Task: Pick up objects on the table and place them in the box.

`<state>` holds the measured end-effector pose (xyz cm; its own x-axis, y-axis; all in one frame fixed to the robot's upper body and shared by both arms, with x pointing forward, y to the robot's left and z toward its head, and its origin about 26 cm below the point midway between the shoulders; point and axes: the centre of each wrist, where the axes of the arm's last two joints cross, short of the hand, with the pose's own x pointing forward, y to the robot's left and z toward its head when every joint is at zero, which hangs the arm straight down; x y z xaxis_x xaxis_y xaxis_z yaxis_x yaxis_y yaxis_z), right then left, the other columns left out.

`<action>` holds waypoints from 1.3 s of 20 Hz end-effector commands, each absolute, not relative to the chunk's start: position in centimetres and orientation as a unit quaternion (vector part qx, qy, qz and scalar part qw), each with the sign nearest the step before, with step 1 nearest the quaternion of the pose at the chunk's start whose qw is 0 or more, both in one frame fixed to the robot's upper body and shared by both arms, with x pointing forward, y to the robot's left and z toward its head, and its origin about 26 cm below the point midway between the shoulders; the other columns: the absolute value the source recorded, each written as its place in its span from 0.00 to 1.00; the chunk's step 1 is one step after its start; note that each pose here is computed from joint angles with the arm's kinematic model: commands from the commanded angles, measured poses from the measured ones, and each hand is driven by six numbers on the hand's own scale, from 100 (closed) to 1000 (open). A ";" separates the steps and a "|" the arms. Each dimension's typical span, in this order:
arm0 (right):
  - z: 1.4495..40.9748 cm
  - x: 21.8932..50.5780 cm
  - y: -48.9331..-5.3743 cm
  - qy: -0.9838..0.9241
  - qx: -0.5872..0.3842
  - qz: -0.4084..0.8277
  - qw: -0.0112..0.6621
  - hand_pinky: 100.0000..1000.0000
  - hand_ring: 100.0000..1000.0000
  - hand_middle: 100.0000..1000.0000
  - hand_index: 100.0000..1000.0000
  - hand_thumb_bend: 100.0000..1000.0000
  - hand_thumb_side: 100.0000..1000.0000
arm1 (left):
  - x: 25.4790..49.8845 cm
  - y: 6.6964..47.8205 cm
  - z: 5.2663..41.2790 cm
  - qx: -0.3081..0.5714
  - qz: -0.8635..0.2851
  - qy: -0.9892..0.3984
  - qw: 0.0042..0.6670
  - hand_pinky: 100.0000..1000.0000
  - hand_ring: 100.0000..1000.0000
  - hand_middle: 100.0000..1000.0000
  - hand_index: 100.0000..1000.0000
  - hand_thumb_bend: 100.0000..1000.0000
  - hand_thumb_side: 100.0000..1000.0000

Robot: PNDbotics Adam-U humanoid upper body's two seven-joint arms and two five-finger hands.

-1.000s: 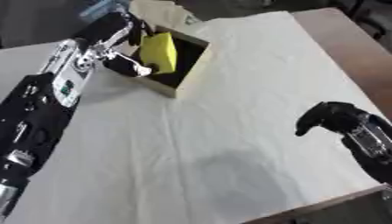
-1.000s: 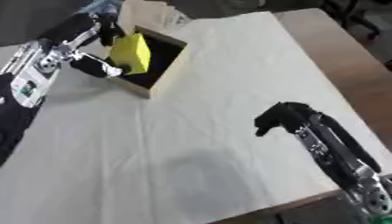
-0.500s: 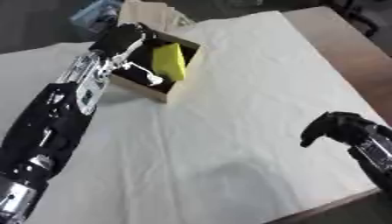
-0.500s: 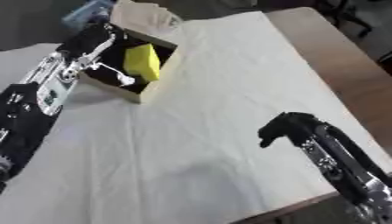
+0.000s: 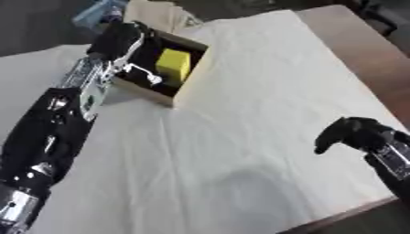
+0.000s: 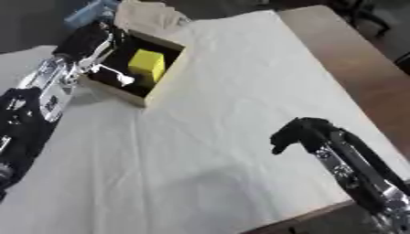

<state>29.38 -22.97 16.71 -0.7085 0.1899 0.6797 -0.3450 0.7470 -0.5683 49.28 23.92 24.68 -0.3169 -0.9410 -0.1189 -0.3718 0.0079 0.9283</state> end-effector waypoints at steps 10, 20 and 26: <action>17.2 29.1 -23.8 -0.859 0.029 0.342 0.379 0.65 0.53 0.54 0.65 0.00 1.00 | 47.9 25.9 27.3 0.506 -0.465 -0.684 0.244 0.76 0.58 0.54 0.77 0.41 0.46; 17.3 29.0 -25.2 -0.866 -0.002 0.317 0.386 0.65 0.54 0.54 0.66 0.00 0.99 | 44.7 29.4 25.7 0.473 -0.405 -0.760 0.188 0.78 0.55 0.49 0.73 0.22 0.59; 17.3 28.9 -26.4 -0.877 -0.033 0.277 0.391 0.65 0.53 0.54 0.67 0.00 0.98 | 42.9 27.9 22.4 0.424 -0.344 -0.817 0.186 0.78 0.55 0.48 0.72 0.18 0.66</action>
